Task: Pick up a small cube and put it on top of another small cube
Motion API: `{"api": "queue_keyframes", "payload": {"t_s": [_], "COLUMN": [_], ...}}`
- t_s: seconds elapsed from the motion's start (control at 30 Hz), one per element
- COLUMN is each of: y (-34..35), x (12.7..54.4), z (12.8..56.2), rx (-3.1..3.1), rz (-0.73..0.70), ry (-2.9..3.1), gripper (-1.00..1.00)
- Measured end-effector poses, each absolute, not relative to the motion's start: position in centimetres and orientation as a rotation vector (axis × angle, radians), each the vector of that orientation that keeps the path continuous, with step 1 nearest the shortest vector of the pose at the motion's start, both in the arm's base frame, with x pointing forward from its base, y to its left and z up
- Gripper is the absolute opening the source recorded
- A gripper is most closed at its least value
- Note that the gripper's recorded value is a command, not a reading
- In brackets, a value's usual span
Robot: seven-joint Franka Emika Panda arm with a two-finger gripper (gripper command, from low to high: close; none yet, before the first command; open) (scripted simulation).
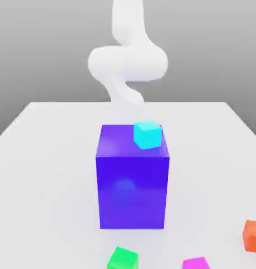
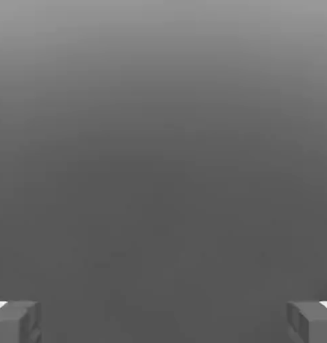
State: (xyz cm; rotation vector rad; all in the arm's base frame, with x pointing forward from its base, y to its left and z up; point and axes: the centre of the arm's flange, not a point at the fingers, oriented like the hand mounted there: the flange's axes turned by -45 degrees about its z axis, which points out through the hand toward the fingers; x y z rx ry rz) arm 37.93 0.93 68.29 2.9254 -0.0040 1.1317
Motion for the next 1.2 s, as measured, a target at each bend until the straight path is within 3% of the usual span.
{"api": "queue_keyframes", "payload": {"t_s": [0.27,0.53,0.77,0.97,1.13,1.17,1.2], "y": [4.2,7.7,11.0,13.6,14.2,14.2,14.2], "x": [46.9,52.4,54.0,53.0,52.6,52.5,52.5], "z": [57.4,44.6,32.3,21.6,13.9,13.1,13.1], "rx": [2.999,3.055,3.095,3.122,3.128,3.127,3.127], "rz": [0.829,0.534,0.276,0.050,0.002,0.001,0.001], "ry": [0.064,0.147,0.228,0.287,0.299,0.300,0.300], "gripper": [0.00,0.00,0.00,0.00,0.00,-1.00,-1.00]}}
